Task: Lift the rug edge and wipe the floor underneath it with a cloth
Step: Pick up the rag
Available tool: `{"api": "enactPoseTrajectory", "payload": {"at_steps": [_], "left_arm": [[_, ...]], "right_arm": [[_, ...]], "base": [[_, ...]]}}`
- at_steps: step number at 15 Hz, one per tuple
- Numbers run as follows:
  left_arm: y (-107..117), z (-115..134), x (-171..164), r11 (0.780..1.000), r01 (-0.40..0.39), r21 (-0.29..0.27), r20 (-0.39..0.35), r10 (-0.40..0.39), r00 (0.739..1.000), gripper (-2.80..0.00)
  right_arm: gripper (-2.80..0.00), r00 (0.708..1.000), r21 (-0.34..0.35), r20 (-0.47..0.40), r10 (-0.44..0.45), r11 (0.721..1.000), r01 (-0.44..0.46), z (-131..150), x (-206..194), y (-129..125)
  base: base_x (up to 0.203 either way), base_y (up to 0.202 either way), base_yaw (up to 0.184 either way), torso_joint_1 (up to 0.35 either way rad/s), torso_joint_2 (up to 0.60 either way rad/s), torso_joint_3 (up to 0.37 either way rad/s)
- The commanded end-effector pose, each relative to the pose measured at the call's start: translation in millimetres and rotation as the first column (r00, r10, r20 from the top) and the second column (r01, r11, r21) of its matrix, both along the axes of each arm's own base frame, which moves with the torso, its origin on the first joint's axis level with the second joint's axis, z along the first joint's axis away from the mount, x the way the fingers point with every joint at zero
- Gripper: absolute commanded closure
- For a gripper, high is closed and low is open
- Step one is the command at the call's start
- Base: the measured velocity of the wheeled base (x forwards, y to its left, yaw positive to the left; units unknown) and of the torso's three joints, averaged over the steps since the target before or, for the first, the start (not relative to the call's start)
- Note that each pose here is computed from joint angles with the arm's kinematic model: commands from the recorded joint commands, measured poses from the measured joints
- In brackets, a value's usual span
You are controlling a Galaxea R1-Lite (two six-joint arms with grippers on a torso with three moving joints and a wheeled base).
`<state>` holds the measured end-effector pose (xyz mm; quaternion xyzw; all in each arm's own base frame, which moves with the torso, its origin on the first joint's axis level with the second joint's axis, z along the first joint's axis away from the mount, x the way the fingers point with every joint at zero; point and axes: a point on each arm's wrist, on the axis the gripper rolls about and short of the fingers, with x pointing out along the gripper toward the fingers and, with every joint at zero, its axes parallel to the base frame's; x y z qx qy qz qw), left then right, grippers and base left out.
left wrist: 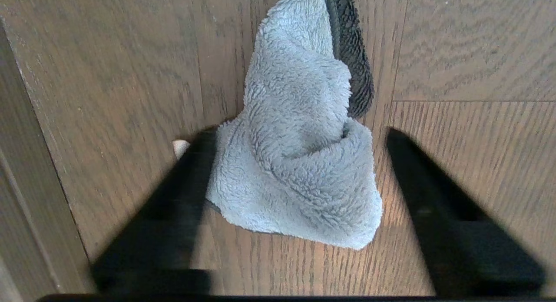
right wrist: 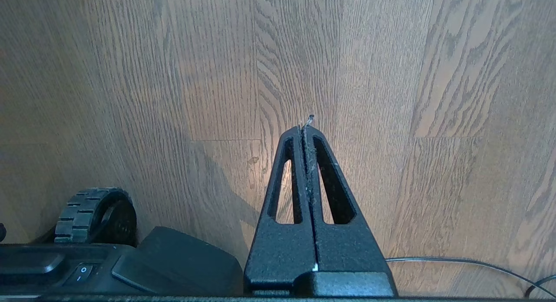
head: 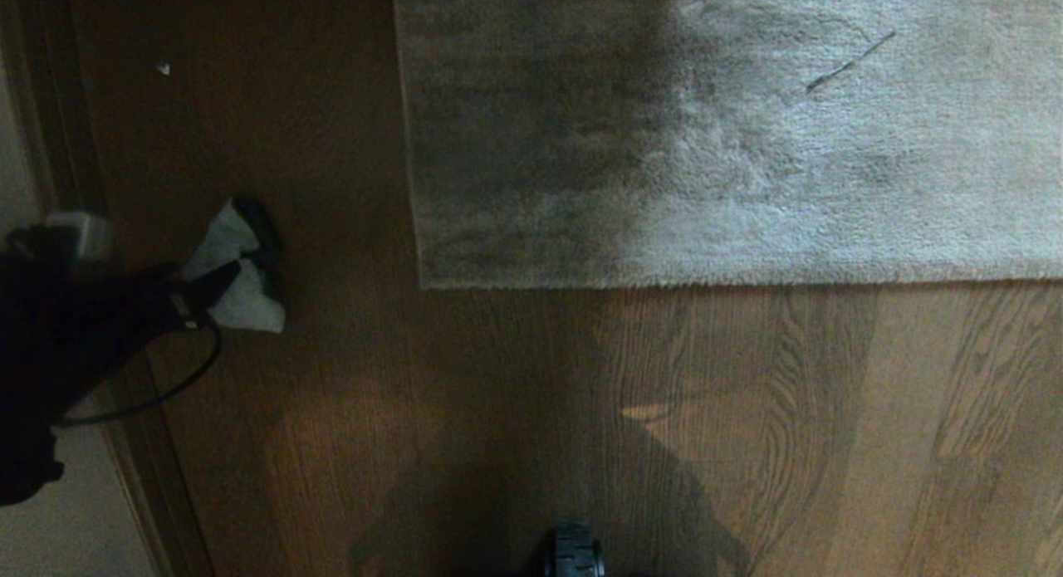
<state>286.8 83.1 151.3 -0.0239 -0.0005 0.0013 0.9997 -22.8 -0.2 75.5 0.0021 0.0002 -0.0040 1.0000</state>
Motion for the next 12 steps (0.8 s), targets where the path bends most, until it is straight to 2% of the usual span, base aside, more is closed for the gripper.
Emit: {"api": "enactPoseTrajectory", "payload": {"at_steps": [1, 12], "left_arm": [[0.4, 0.5, 0.6, 1.0, 0.001, 0.001, 0.006, -0.001, 1.0, 0.0], [-1.3, 1.1, -1.7, 1.0, 0.003, 0.001, 0.006, -0.003, 1.0, 0.0]], "right_arm": [[0.0, 1.0, 0.0, 0.0, 0.0, 1.0, 0.0, 0.0, 0.0, 0.0], [0.0, 1.0, 0.0, 0.0, -0.001, 1.0, 0.001, 0.0, 0.0, 0.0]], "base": [[0.0, 0.0, 0.0, 0.0, 0.0, 0.0], [0.0, 0.0, 0.0, 0.0, 0.0, 0.0]]}}
